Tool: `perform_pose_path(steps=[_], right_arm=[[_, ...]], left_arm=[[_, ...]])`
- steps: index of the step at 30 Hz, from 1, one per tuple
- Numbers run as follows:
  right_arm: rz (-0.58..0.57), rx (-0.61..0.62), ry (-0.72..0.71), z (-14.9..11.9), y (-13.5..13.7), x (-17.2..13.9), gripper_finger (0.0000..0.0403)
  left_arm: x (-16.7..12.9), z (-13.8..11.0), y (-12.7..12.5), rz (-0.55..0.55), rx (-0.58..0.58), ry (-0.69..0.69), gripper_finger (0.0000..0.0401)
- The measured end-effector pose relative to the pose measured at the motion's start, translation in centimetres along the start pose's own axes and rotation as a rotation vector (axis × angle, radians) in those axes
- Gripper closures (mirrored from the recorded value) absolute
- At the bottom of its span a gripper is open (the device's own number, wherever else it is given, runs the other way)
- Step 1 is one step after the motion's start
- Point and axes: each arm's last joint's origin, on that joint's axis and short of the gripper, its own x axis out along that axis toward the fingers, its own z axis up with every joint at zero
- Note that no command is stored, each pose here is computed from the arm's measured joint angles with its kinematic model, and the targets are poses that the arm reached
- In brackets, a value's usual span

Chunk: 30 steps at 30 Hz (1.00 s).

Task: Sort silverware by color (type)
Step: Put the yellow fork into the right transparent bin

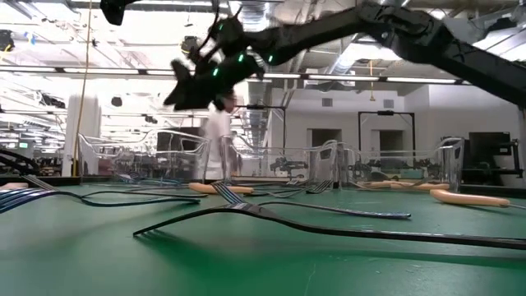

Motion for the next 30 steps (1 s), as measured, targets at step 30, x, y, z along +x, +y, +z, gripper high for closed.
perform_pose_path(steps=[30], right_arm=[[-0.054, -0.220, 0.265, 13.3, 1.7, -41.4, 0.0223]], left_arm=[[1.0, -1.4, -0.5, -0.045, 0.033, 0.135, 0.0333]])
